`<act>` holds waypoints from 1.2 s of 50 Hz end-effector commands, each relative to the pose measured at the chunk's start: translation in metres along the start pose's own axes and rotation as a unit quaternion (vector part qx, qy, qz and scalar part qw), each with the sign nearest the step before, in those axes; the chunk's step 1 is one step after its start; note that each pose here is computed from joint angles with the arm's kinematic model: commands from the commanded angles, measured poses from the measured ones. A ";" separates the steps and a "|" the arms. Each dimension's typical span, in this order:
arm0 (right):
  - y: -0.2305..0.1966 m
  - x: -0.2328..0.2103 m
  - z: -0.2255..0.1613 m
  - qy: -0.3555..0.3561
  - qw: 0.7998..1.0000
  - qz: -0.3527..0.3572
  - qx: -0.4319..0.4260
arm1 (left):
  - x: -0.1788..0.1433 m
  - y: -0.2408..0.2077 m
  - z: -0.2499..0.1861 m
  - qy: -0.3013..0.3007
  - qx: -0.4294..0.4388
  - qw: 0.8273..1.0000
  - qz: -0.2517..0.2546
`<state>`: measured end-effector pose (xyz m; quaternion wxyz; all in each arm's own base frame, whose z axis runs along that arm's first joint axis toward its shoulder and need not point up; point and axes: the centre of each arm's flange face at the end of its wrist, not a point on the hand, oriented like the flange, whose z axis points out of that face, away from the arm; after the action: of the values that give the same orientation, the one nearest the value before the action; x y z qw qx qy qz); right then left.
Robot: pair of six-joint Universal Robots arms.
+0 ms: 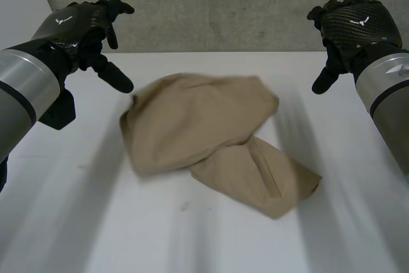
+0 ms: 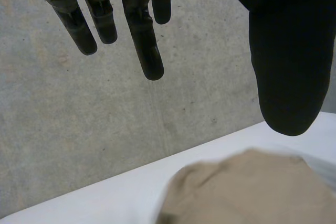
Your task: Fold the shorts.
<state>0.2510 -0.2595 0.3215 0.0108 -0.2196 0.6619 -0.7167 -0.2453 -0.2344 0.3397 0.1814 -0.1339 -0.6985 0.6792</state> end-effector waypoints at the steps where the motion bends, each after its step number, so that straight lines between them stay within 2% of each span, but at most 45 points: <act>1: 0.000 0.000 0.000 0.000 1.000 0.000 -0.001 | 0.001 0.003 0.002 0.002 -0.004 1.000 0.001; 16: 0.001 -0.006 0.000 -0.027 0.999 -0.021 0.003 | -0.002 0.029 0.021 0.000 -0.034 0.999 0.013; 21: 0.006 -0.012 -0.003 -0.056 0.997 -0.057 0.000 | -0.003 0.061 0.033 0.003 -0.082 0.995 0.058; 26: 0.022 -0.022 -0.007 -0.091 0.986 -0.136 -0.024 | 0.020 0.108 0.037 0.043 -0.145 0.983 0.103; 30: 0.034 -0.028 -0.007 -0.103 0.977 -0.185 -0.038 | 0.026 0.143 0.041 0.043 -0.183 0.976 0.109; 36: 0.049 -0.034 -0.010 -0.118 0.972 -0.196 -0.057 | 0.024 0.184 0.053 0.017 -0.209 0.970 0.120; 42: 0.069 -0.040 -0.014 -0.127 0.970 -0.195 -0.075 | 0.027 0.211 0.065 0.020 -0.211 0.969 0.125; 52: 0.087 -0.041 -0.017 -0.121 0.970 -0.197 -0.078 | 0.027 0.217 0.075 0.019 -0.199 0.972 0.124; 56: 0.088 -0.041 -0.019 -0.121 0.970 -0.196 -0.079 | 0.025 0.187 0.082 0.006 -0.151 0.981 0.118; 60: 0.085 -0.039 -0.019 -0.118 0.971 -0.196 -0.074 | 0.025 0.134 0.081 -0.014 -0.073 0.991 0.110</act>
<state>0.2574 -0.2405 0.2250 -0.0675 -0.4300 0.6539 -0.6189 -0.3153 -0.2866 0.1457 0.0815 -0.2514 -0.7775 0.5707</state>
